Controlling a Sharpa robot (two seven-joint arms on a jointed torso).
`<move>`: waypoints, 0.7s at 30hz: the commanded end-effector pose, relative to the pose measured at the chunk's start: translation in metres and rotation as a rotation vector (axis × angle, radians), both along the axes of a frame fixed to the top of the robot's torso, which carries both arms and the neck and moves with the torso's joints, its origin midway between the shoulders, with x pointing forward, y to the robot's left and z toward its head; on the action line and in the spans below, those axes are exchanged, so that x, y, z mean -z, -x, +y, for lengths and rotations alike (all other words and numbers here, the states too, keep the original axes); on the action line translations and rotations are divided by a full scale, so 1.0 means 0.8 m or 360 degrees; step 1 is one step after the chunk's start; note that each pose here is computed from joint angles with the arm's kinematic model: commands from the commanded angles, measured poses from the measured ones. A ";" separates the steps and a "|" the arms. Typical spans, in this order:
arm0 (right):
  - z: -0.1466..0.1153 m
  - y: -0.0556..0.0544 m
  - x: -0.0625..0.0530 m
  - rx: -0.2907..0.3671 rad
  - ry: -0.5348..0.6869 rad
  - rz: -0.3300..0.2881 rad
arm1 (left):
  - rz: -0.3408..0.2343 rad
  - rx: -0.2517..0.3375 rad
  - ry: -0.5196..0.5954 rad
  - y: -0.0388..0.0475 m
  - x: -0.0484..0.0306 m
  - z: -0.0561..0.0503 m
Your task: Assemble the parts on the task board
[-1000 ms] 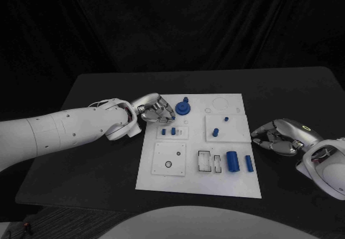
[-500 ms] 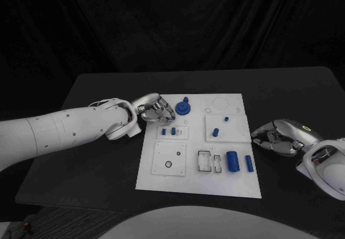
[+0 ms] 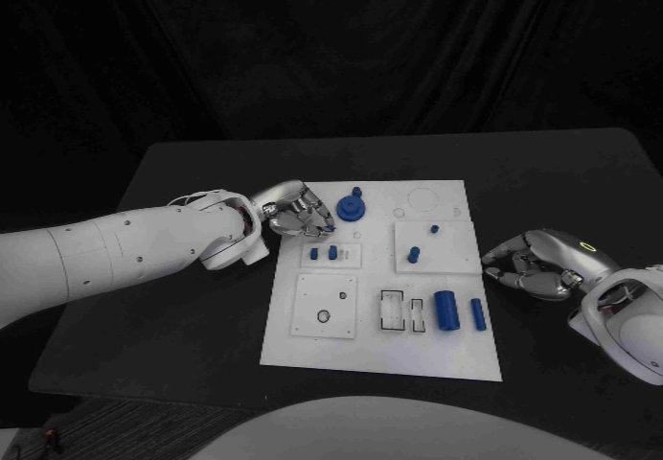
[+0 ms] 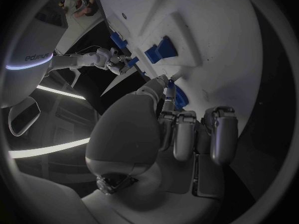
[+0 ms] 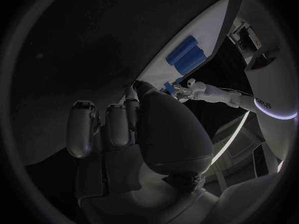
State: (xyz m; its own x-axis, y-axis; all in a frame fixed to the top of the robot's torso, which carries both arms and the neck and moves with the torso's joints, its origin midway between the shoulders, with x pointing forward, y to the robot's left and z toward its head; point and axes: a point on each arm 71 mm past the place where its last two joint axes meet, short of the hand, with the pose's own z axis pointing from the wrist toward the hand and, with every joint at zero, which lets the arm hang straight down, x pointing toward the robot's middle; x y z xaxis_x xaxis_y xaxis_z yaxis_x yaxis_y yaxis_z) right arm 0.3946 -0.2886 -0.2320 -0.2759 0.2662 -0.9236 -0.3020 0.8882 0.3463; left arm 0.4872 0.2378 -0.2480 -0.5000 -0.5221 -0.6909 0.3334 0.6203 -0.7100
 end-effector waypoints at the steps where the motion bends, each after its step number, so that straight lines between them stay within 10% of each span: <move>1: 0.000 0.001 0.002 0.0003 0.0007 0.0013 | 0.0028 -0.0011 -0.0022 0.001 0.0040 0.003; 21: 0.000 0.001 0.003 0.0002 0.0008 0.0016 | -0.0034 0.0043 0.0032 0.005 -0.0011 -0.005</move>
State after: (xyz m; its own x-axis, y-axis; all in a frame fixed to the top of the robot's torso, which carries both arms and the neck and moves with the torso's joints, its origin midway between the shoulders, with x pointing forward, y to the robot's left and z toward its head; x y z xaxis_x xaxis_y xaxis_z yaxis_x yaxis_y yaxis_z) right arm 0.3947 -0.2884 -0.2335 -0.2798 0.2647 -0.9228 -0.3010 0.8886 0.3461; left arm 0.4853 0.2378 -0.2483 -0.5005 -0.5213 -0.6912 0.3376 0.6177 -0.7103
